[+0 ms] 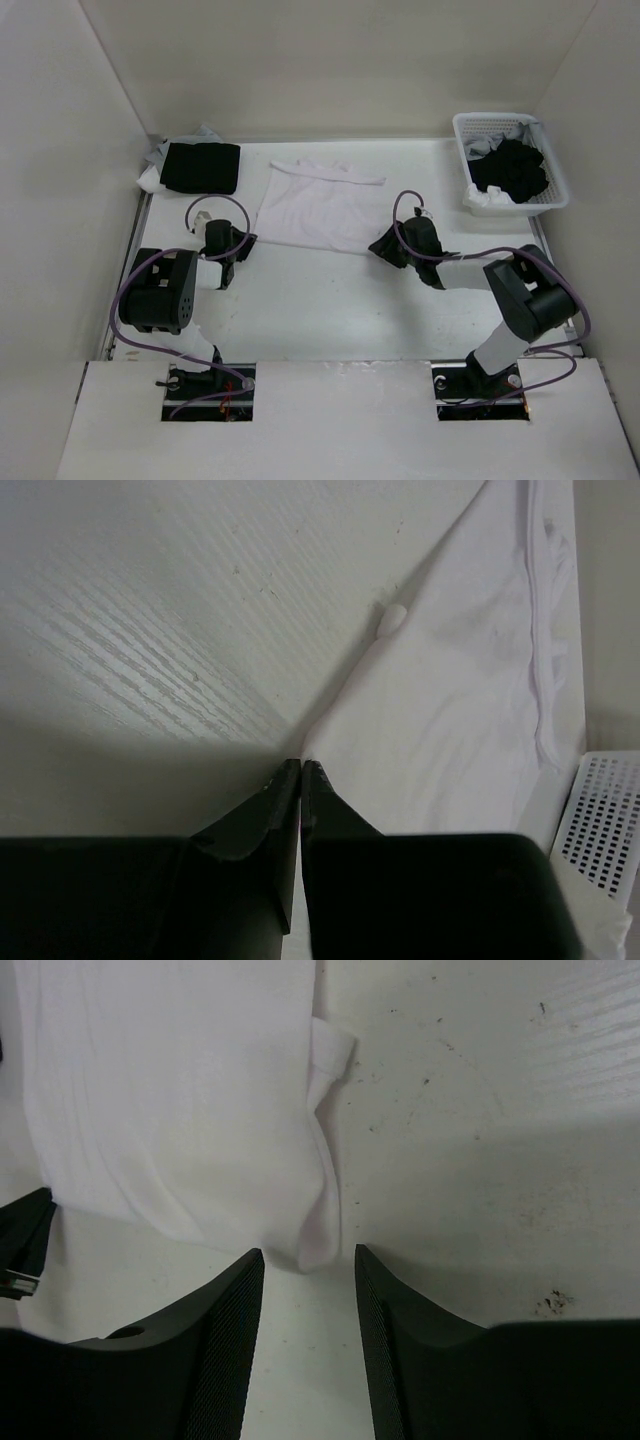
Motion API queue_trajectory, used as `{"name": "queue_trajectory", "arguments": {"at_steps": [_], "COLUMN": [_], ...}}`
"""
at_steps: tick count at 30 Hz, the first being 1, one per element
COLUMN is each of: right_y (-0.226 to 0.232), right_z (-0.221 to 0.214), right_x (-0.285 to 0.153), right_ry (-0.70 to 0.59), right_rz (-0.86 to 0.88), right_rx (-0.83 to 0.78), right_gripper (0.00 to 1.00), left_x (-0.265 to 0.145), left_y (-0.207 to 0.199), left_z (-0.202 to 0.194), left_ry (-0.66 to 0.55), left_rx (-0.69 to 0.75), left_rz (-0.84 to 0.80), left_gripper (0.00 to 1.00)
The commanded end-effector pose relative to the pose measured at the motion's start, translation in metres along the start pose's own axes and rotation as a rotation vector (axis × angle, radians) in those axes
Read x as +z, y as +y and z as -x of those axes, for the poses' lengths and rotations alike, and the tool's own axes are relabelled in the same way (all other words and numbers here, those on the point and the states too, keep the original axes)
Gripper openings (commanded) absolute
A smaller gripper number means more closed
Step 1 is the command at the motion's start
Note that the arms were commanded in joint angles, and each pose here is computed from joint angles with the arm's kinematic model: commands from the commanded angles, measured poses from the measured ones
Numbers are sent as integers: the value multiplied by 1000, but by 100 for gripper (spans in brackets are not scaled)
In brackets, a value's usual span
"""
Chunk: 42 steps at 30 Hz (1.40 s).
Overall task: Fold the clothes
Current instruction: Fold the tank top
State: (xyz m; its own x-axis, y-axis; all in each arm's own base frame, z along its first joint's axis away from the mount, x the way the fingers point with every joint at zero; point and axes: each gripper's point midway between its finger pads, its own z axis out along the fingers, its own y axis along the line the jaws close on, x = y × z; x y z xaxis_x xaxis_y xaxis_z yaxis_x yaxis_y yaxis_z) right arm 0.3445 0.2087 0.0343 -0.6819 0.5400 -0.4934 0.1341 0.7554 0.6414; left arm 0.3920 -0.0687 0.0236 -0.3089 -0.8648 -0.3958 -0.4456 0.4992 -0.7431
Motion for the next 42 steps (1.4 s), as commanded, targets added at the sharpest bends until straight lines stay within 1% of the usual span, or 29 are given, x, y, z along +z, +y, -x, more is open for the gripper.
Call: {"name": "queue_trajectory", "arguments": {"at_steps": [1, 7, 10, 14, 18, 22, 25, 27, 29, 32, 34, 39, 42], "right_y": [7, 6, 2, 0, 0, -1, 13, 27, 39, 51, 62, 80, 92], "right_z": [1, -3, -5, -1, 3, 12, 17, 21, 22, 23, 24, 28, 26], "right_x": [7, 8, 8, 12, 21, 22, 1, -27, -62, -116, -160, -266, -311], "right_ry": [6, 20, 21, 1, -11, -55, -92, -136, -164, -204, -236, -282, -256], "right_rz": [35, 29, 14, -4, -20, -30, 14, 54, 85, 110, 142, 234, 312], "right_rx": [37, 44, 60, 72, 75, 72, 47, 1, -41, -107, -146, -168, -154], "right_gripper": [46, 39, 32, 30, 17, 4, 0, 0, 0, 1, 1, 1, 1], "left_x": [-3, -6, -6, -7, -9, -16, -33, -58, -93, -155, -202, -312, -359], "left_y": [3, 2, 0, -5, -11, -20, -40, -62, -87, -119, -136, -154, -156], "left_z": [9, 8, 6, 7, 10, 15, 24, 36, 52, 74, 84, 95, 98], "left_ry": [-41, -38, -34, -38, -46, -61, -80, -115, -159, -243, -293, -378, -411], "left_rx": [-32, -47, -49, -59, -62, -64, -65, -58, -40, 20, 65, 146, 173], "left_rz": [-6, -18, -25, -41, -59, -89, -156, -233, -300, -396, -457, -566, -596], "left_gripper": [1, 1, 1, 1, 1, 0, 0, 0, 0, 0, 0, 0, 0]}}
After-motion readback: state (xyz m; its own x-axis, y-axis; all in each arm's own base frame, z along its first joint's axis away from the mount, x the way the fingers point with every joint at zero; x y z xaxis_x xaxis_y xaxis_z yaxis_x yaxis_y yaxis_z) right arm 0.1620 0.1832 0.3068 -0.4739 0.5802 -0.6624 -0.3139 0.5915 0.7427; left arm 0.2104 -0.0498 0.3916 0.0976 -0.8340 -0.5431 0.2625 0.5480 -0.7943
